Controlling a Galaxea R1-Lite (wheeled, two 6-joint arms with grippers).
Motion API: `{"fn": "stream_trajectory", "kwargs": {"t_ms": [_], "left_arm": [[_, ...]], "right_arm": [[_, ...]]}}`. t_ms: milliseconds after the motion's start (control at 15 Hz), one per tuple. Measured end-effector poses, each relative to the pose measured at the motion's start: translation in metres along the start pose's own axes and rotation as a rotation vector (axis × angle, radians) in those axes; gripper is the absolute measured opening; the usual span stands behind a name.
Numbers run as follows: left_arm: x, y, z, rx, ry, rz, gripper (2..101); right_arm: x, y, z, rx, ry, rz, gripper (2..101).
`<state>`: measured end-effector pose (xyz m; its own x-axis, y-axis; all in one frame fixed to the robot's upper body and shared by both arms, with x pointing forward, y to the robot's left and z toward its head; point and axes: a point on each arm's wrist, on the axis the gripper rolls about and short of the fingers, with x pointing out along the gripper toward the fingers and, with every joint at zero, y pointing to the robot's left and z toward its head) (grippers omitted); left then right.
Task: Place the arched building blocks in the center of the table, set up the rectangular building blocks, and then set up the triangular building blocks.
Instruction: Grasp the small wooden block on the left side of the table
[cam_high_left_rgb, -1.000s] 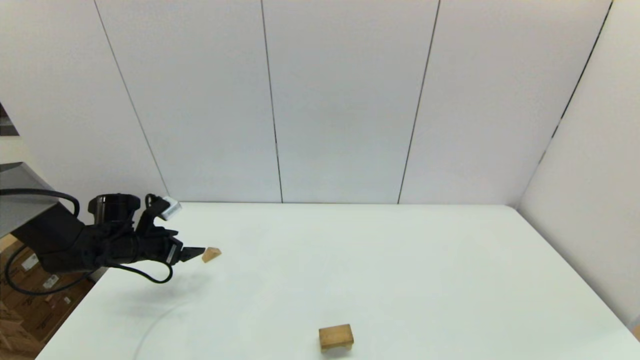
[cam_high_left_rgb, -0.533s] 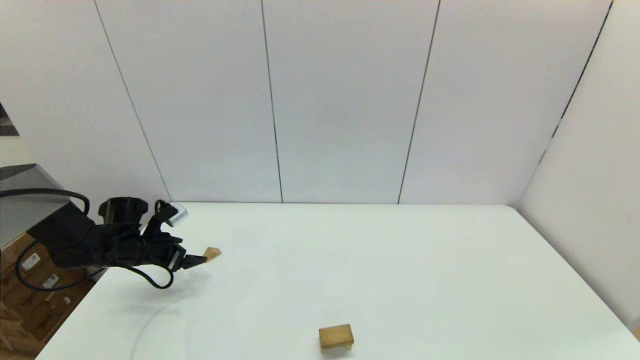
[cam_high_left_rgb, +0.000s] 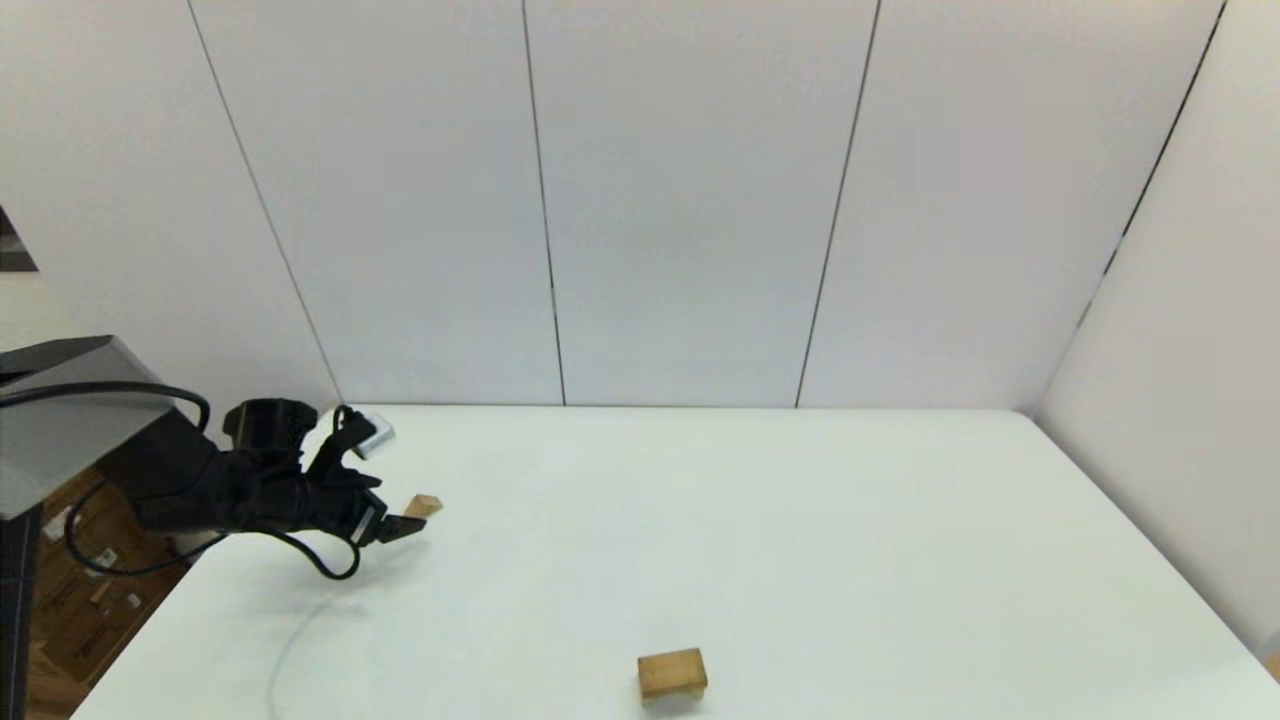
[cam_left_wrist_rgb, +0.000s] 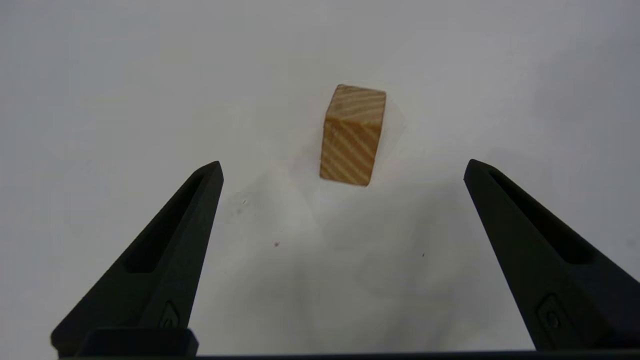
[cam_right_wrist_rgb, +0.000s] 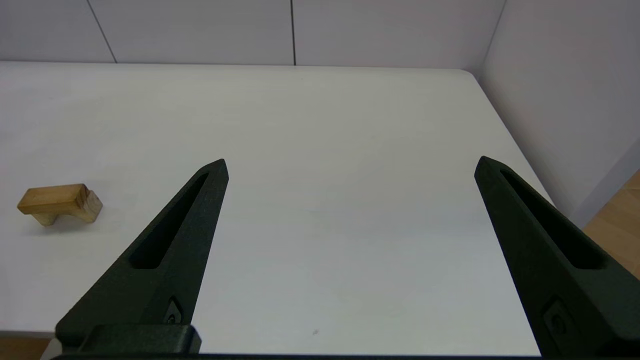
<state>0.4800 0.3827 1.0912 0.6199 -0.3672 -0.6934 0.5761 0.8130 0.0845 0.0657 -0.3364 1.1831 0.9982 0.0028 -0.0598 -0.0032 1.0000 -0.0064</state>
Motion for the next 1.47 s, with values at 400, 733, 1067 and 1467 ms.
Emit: {"fn": "stream_trajectory", "kwargs": {"t_ms": [400,733,1067,1467], "left_arm": [[0.017,0.001,-0.001,0.017,0.004,-0.013,97.8],[0.024,0.002,-0.006,0.016,0.013,-0.019,97.8],[0.026,0.005,-0.005,0.015,0.006,-0.016,97.8],[0.026,0.008,-0.004,0.013,-0.002,-0.008,97.8]], "right_arm": [[0.0,0.0,0.0,0.0,0.0,0.0,97.4],[0.0,0.0,0.0,0.0,0.0,0.0,97.7],[0.0,0.0,0.0,0.001,0.0,0.0,97.7],[0.0,0.0,0.0,0.0,0.0,0.0,97.7]]}}
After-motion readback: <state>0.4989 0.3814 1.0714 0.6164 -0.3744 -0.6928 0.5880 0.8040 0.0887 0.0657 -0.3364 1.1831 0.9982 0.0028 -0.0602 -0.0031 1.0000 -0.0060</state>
